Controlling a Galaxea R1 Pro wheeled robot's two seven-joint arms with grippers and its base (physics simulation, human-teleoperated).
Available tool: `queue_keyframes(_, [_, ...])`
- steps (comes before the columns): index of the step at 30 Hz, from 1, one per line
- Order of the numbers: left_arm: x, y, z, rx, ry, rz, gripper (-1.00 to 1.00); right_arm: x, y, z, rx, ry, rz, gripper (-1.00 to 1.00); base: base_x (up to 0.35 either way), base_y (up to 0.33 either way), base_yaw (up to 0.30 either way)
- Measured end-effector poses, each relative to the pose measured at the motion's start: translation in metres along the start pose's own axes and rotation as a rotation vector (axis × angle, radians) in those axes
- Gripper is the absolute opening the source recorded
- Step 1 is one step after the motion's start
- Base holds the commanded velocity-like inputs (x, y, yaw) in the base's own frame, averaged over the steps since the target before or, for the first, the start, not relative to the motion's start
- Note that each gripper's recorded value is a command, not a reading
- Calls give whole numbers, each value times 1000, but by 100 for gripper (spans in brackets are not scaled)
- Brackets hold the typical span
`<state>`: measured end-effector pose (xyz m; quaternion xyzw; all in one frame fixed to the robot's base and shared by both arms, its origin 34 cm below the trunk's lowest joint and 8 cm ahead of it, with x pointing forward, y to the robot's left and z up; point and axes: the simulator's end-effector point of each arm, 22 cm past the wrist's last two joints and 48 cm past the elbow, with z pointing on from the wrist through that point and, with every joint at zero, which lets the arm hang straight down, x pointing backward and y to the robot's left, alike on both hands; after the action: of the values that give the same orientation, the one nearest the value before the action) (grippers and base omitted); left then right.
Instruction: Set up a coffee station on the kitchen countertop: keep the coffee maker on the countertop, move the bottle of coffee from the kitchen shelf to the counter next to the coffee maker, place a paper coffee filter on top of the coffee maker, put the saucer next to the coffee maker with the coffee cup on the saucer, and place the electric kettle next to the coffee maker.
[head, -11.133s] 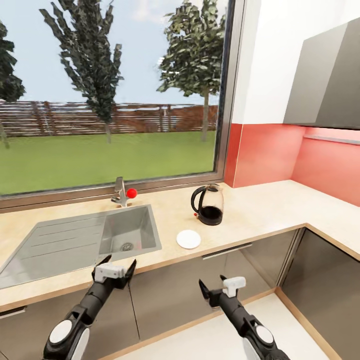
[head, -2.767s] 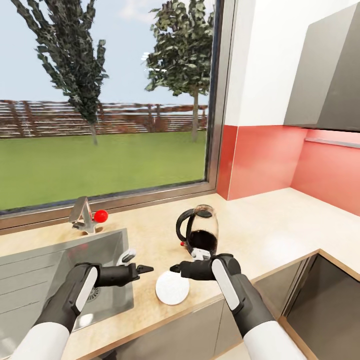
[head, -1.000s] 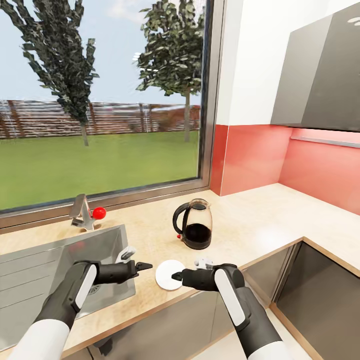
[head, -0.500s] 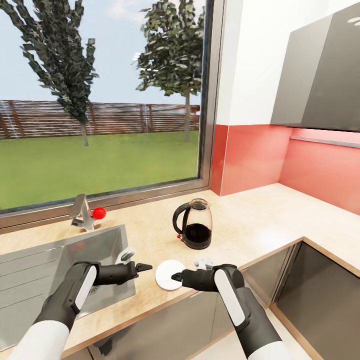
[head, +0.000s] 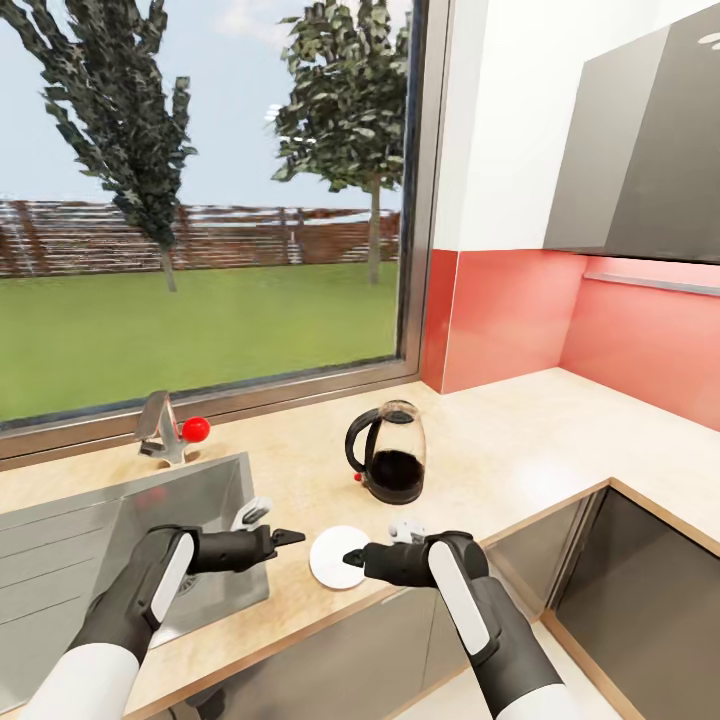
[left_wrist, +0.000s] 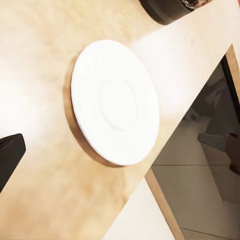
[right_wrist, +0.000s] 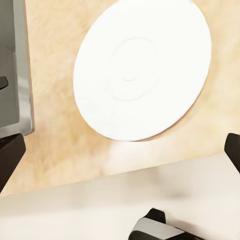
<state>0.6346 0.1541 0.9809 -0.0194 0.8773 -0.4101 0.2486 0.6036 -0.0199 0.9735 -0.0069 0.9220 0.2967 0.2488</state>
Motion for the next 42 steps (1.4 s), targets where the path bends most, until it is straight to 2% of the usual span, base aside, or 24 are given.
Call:
queue_keyframes(17, [-2,-1,1,1,-13,7,100,6,-3,3,5,15,8,100,2,0,0])
queue_keyframes(24, [-2,0,0,-1,-13,8,100,6,-3,3,5,14,7,100,179,0,-5])
queue_keyframes(38, [0,2,1,-3,-7,8,100,6,-4,3,5,14,8,100,29,0,-178])
queue_keyframes(42, [8,7,6,-9,9,-8,100,6,-4,3,5,16,9,100,1,0,-148])
